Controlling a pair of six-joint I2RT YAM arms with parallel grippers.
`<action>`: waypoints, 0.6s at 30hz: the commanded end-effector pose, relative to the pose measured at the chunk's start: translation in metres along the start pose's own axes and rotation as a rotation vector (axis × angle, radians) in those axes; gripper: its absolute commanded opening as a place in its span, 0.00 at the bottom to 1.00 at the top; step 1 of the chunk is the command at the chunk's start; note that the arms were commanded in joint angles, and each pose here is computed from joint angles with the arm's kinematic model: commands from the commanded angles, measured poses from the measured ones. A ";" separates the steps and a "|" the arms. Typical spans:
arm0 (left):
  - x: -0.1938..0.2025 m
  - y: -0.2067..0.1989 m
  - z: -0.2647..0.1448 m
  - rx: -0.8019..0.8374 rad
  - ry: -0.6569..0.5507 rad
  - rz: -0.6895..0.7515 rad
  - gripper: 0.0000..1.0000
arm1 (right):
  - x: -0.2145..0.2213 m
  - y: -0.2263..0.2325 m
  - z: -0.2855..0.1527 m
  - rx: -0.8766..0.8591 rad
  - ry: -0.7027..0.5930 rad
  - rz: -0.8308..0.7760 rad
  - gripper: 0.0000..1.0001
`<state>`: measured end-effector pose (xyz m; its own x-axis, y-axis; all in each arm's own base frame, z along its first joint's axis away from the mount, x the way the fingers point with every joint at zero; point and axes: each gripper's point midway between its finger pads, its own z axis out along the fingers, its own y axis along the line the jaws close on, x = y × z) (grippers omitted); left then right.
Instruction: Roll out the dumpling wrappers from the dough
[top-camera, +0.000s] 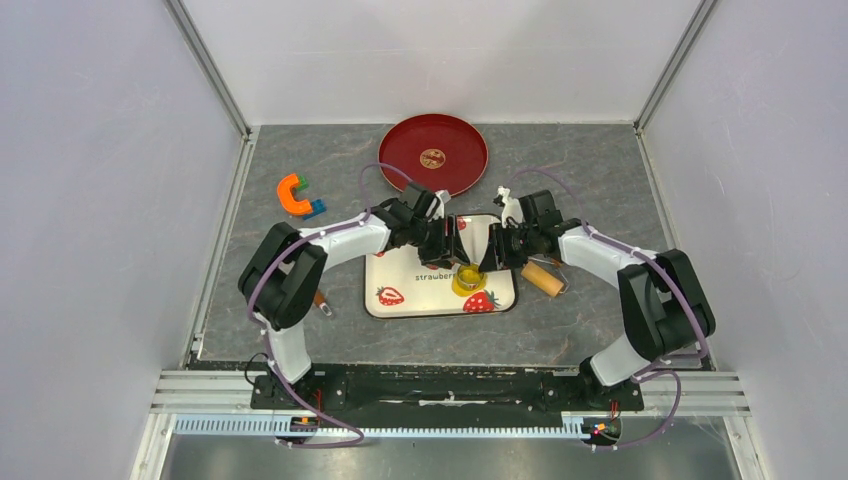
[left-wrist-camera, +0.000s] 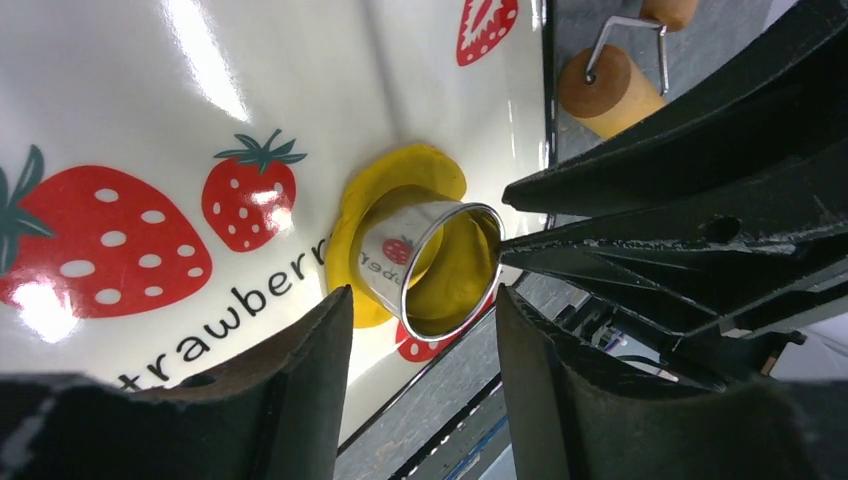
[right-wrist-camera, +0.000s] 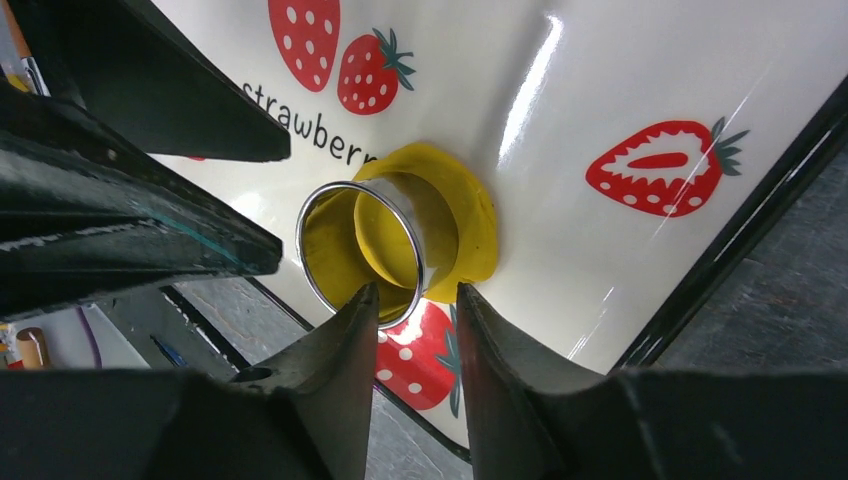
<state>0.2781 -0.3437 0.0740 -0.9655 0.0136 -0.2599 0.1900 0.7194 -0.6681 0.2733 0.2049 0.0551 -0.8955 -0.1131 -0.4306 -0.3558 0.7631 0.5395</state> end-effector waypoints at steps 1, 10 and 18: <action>0.006 -0.004 0.007 -0.012 0.046 -0.006 0.58 | -0.004 0.005 0.004 -0.044 -0.004 0.010 0.30; 0.015 0.015 0.014 -0.084 0.086 0.019 0.43 | 0.005 0.001 0.009 -0.049 0.024 0.020 0.13; 0.021 0.026 0.024 -0.107 0.124 0.022 0.18 | 0.022 -0.008 0.016 -0.036 0.067 0.030 0.03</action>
<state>0.2649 -0.3444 0.0442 -0.9834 0.0714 -0.1670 0.1611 0.7675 -0.6205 0.2683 0.2108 0.0454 -0.9138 -0.1124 -0.3903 -0.3402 0.7366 0.5846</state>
